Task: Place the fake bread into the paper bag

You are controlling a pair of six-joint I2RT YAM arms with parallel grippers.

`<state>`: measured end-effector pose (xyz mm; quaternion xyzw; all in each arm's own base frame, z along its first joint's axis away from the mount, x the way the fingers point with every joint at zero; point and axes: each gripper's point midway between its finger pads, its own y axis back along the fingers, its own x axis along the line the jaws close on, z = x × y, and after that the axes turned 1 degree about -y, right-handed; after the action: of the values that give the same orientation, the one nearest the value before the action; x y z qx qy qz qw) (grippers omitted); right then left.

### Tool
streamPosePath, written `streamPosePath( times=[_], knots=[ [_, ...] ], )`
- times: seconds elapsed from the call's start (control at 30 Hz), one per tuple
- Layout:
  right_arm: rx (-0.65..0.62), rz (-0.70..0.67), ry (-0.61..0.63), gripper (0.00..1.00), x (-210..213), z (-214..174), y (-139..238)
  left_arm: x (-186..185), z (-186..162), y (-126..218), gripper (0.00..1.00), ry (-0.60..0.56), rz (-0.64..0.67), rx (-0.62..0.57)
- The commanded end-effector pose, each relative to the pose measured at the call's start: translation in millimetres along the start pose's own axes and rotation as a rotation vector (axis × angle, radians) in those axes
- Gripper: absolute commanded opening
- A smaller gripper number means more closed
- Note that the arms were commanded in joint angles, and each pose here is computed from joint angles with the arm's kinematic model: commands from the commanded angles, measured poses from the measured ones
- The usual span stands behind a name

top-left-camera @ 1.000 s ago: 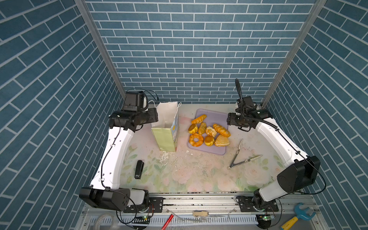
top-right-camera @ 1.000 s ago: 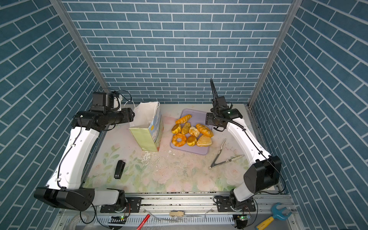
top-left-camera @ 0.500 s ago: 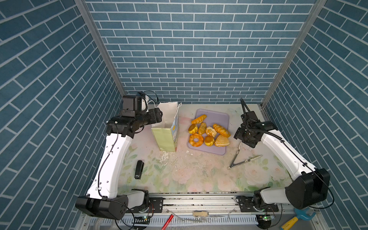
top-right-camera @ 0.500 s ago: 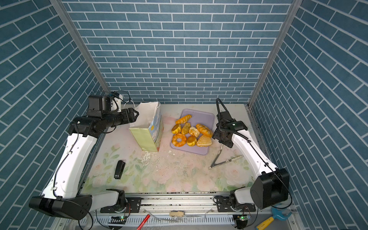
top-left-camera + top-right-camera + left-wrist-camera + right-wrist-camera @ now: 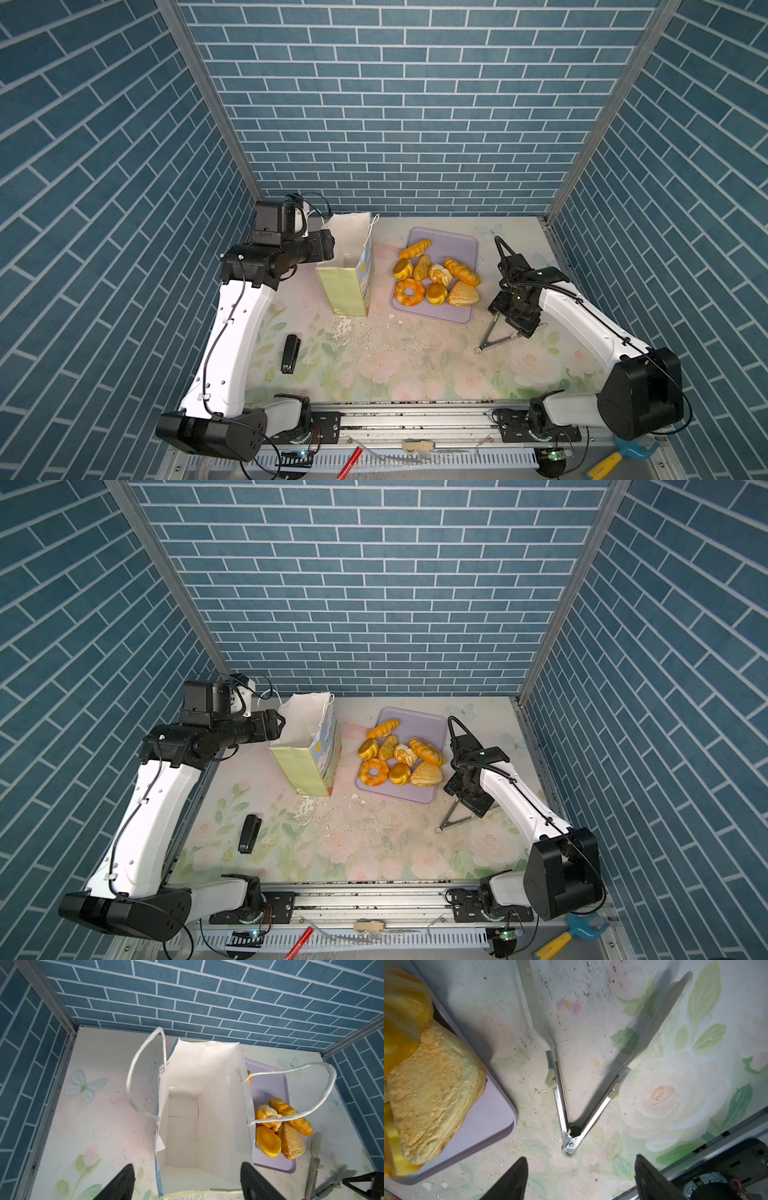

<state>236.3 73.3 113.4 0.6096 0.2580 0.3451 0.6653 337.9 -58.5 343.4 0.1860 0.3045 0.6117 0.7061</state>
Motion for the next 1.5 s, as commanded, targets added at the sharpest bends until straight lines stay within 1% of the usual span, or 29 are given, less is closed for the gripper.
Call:
streamPosePath(
  times=[0.0,0.23,0.4,0.5,0.6,0.73,0.8,0.9,1.03,1.13,1.23,1.37,1.47],
  knots=[
    [0.034,-0.037,-0.059,0.82,-9,-9,-6,12,-14,3,0.81,-0.036,0.055,0.039],
    [0.067,-0.037,-0.094,0.85,-12,-18,-23,27,-44,-7,0.80,-0.059,0.124,0.152],
    [0.068,-0.028,-0.081,0.85,-5,-16,-25,31,-62,-23,0.74,-0.048,0.132,0.227],
    [0.065,-0.024,-0.074,0.85,-4,-15,-24,33,-67,-30,0.66,-0.036,0.139,0.252],
    [0.061,-0.009,-0.073,0.85,-3,-15,-24,35,-67,-32,0.64,-0.023,0.149,0.255],
    [0.058,0.007,-0.067,0.85,0,-14,-24,27,-57,-34,0.65,0.009,0.112,0.214],
    [0.056,0.010,-0.063,0.84,1,-13,-24,31,-56,-36,0.64,0.019,0.137,0.217],
    [0.055,0.016,-0.059,0.84,4,-12,-25,37,-50,-39,0.71,0.033,0.178,0.194],
    [0.021,0.030,-0.023,0.83,10,-6,-16,38,-43,-49,0.68,0.055,0.185,0.195],
    [-0.040,0.034,0.024,0.83,14,2,0,38,-44,-54,0.60,0.063,0.185,0.204],
    [-0.084,0.039,0.054,0.83,17,8,16,40,-47,-54,0.45,0.064,0.196,0.218],
    [-0.110,0.057,0.077,0.82,24,12,27,37,-51,-52,0.24,0.081,0.182,0.229],
    [-0.119,0.062,0.098,0.82,30,14,31,31,-51,-51,0.11,0.104,0.150,0.233]
  ],
)
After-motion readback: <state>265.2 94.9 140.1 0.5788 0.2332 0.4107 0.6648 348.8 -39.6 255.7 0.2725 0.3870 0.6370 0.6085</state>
